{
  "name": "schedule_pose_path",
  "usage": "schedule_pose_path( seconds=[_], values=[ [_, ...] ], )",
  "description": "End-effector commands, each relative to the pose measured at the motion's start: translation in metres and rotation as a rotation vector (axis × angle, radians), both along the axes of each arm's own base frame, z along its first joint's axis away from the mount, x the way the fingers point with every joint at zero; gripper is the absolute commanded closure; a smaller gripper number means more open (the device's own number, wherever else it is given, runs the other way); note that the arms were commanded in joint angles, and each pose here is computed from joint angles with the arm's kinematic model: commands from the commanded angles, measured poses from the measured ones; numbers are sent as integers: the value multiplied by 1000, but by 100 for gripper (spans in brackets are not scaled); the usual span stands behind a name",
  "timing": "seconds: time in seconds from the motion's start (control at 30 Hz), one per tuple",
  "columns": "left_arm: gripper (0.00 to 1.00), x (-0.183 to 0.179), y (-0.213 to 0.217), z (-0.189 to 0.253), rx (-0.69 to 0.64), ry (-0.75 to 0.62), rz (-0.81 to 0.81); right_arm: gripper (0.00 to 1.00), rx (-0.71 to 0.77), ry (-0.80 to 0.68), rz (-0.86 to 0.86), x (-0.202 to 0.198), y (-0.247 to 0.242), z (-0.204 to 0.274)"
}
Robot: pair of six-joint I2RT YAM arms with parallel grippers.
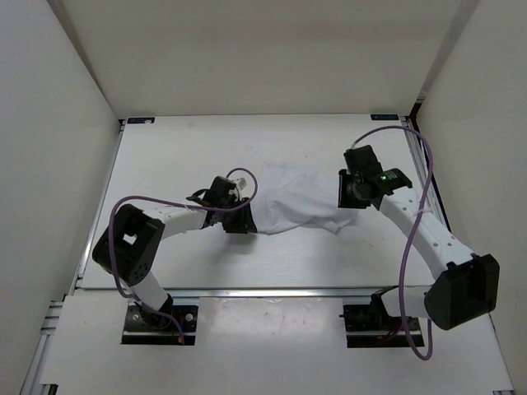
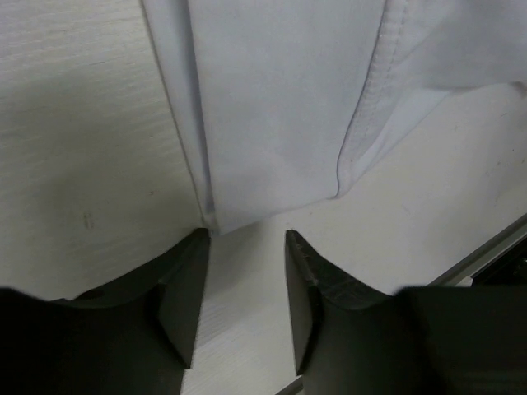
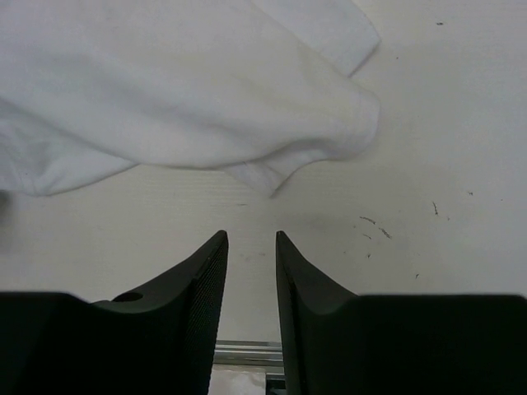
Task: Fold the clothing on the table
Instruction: Flatten the skirt out
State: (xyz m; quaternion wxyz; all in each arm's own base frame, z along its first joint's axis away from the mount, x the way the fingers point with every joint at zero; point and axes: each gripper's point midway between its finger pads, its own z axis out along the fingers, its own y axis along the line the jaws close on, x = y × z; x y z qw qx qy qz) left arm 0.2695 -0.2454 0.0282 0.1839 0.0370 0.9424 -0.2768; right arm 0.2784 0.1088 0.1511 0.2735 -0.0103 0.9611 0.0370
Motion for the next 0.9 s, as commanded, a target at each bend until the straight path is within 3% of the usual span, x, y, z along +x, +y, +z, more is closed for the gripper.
schedule_pose_path(
  seconds=[0.0, 0.2, 0.3, 0.33, 0.47, 0.57, 0.63, 0.7, 0.8, 0.83, 0.87],
  values=[
    [50, 1, -8, -5, -21, -3, 23, 65, 15, -24, -26, -6, -9, 9],
    [67, -2, 1, -31, 60, 20, 40, 66, 46, -47, -18, -8, -2, 13],
    [96, 5, 13, -32, 104, 6, 58, 68, 62, -55, 4, -10, 5, 13],
    [100, 11, 19, -28, 113, -6, 82, 69, 76, -61, 8, -10, 8, 14],
    [100, 23, 65, -11, 195, -48, 153, 73, 98, -74, 17, -9, 10, 15],
    [100, 48, 128, 15, 298, -124, 321, 73, 112, -73, 25, -9, 14, 13],
    [100, 65, 154, 37, 288, -188, 408, 75, 124, -63, 53, -12, 20, 10],
    [100, 82, 165, 60, 264, -250, 457, 74, 147, -57, 85, -11, 29, 8],
    [100, 94, 156, 67, 254, -240, 417, 63, 217, -44, 154, -10, 47, 7],
    [96, 93, 149, 66, 255, -227, 387, 62, 231, -44, 188, -8, 56, 8],
    [86, 92, 141, 66, 243, -217, 364, 59, 244, -25, 211, -9, 64, 2]
  ],
)
